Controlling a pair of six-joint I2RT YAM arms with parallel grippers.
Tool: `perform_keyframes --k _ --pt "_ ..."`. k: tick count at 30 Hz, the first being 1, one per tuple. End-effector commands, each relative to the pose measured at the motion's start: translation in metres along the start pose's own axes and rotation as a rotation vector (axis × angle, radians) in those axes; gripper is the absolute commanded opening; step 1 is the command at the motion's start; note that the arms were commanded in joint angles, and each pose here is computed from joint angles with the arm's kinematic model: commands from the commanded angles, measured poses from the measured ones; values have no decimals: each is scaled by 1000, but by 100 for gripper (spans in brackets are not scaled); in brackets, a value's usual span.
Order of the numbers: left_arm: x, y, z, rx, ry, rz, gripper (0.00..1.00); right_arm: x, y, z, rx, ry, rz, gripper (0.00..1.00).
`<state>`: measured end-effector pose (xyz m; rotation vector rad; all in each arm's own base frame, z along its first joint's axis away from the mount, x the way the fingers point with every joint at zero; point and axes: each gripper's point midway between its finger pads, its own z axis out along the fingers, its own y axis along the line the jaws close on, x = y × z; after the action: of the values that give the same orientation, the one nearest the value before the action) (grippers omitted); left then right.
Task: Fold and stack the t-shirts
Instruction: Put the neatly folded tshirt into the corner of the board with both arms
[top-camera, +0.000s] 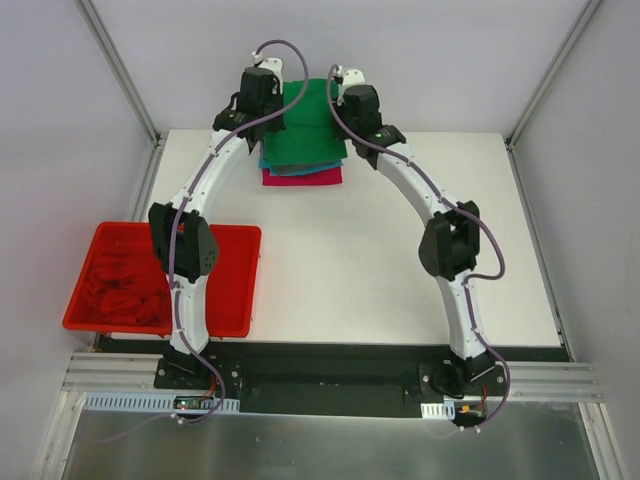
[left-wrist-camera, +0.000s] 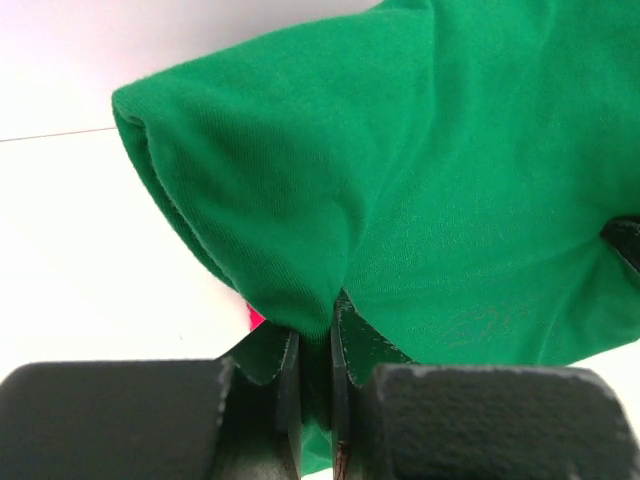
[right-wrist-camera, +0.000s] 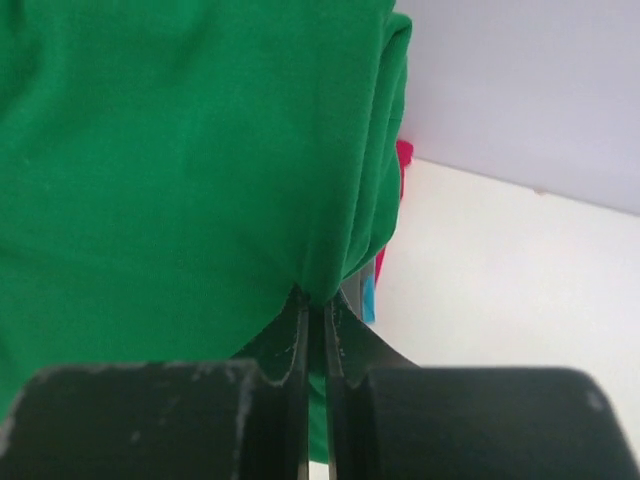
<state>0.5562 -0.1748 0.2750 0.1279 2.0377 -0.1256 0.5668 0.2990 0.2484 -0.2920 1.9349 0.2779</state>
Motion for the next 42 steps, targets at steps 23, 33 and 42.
perform_keyframes --k 23,33,42 --pt "34 76 123 -104 -17 -24 14 0 -35 116 23 -280 51 9" --pt "24 116 107 -315 -48 -64 75 -13 -60 102 145 -297 98 86" --pt "7 60 80 -8 -48 -141 99 -15 -13 70 -105 -236 161 96"
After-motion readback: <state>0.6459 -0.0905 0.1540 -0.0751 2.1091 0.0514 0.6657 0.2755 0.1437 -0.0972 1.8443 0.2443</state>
